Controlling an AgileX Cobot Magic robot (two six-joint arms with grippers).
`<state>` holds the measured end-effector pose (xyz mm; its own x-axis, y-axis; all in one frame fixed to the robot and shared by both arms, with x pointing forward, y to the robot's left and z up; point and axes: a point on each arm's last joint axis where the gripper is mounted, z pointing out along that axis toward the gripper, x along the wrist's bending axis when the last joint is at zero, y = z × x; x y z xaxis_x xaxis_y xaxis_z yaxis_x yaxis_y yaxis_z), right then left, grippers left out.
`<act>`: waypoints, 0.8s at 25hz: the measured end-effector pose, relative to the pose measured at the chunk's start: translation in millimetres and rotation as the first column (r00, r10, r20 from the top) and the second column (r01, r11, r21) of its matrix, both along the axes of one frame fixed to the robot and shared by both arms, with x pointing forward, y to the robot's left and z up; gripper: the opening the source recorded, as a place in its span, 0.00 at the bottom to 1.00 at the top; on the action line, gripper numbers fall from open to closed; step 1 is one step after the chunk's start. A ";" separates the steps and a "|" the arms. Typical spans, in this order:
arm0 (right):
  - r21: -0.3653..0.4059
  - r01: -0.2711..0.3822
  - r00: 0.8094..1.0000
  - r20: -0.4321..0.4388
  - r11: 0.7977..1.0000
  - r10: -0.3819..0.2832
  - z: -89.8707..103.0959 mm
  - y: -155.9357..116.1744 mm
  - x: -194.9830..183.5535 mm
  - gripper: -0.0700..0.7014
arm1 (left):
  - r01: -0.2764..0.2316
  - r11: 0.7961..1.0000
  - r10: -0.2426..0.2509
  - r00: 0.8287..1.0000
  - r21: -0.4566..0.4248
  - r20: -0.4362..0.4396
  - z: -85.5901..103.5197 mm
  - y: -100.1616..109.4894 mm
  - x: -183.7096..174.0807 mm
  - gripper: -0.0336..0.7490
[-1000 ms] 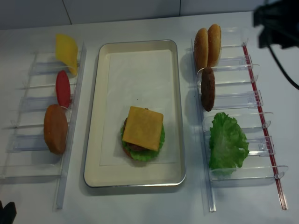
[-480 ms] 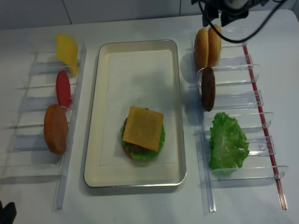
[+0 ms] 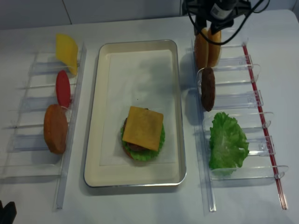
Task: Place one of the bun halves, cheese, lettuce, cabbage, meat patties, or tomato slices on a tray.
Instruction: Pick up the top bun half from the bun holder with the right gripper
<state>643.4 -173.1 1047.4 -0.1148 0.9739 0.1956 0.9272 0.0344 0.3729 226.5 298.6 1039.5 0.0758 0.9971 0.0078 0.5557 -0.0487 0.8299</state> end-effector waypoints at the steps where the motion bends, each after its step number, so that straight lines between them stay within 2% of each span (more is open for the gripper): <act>1: 0.000 0.000 1.000 0.000 1.000 0.000 -1.4 0.3 1.2 0.61 | 0.000 1.000 0.000 1.000 0.000 0.000 0.0 0.0 0.0 0.27; 12: 0.001 0.005 0.999 -0.040 1.000 -0.004 -21.9 3.4 9.1 0.60 | 0.000 1.000 0.000 1.000 0.000 0.000 0.0 0.0 0.0 0.27; 20: -0.003 0.006 0.999 -0.051 1.000 -0.006 -28.6 3.9 11.2 0.46 | 0.000 1.000 0.000 1.000 0.000 0.000 0.0 0.0 0.0 0.27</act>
<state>654.6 -169.2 1018.9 -0.0986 0.9753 0.1979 0.9453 0.0296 0.3248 226.5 298.6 1039.5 0.0758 0.9971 0.0078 0.5557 -0.0487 0.8299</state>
